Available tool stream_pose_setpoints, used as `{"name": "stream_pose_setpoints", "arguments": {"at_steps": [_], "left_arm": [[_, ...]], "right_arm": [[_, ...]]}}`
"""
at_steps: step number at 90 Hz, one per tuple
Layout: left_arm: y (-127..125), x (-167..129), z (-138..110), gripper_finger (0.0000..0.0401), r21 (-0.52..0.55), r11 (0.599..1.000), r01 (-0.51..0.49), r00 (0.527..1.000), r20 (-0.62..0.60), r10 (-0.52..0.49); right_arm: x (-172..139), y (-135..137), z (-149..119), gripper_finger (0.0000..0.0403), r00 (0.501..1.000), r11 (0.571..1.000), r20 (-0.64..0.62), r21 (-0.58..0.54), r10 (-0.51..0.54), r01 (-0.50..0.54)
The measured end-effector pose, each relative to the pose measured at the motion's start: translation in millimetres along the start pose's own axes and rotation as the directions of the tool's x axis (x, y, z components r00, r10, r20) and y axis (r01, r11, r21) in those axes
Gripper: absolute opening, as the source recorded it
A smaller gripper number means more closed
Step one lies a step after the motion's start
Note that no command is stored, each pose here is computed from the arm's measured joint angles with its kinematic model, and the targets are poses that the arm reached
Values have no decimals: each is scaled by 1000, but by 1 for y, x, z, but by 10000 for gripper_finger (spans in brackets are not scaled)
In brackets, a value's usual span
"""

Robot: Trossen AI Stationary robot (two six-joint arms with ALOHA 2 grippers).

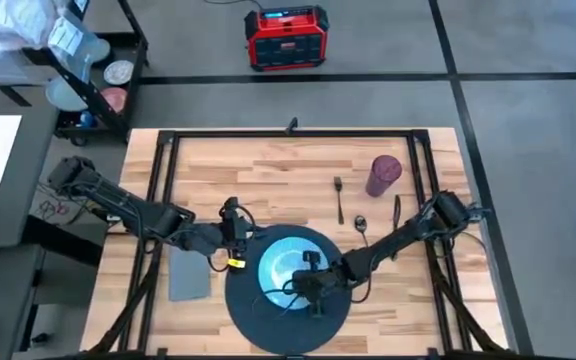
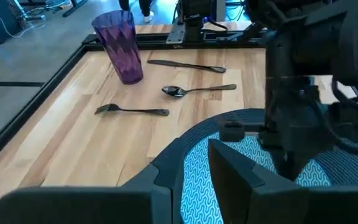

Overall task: Set table place
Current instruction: Put the blue plate on the black tablemat

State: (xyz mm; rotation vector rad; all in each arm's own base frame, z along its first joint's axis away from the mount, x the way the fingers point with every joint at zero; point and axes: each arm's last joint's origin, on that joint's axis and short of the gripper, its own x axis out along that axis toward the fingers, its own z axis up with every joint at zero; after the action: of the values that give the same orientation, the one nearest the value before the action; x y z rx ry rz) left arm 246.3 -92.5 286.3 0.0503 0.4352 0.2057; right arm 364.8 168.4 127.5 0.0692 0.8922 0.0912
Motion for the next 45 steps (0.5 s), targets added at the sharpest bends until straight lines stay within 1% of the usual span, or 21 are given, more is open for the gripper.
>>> {"name": "stream_pose_setpoints", "arguments": {"at_steps": [6, 17, 32, 45], "left_arm": [[0, 0, 0, 59, 0, 1000, 0, 1000, -1, 0], [0, 0, 0, 59, -2, 1000, 1, 1000, -1, -1], [0, 0, -1, 59, 1, 1000, 0, 1000, -6, 0], [0, 0, -1, 59, 4, 1000, -1, 1000, -11, 1]], "right_arm": [[7, -2, 0, 0, 1000, 1000, 2, 14, 25, -25], [15, -8, -1, 0, 999, 999, -9, 33, 33, -33], [18, -12, -1, 0, 1000, 999, -6, 26, 23, -23], [20, -24, 2, 0, 1000, 1000, -10, 26, 5, -5]]}}
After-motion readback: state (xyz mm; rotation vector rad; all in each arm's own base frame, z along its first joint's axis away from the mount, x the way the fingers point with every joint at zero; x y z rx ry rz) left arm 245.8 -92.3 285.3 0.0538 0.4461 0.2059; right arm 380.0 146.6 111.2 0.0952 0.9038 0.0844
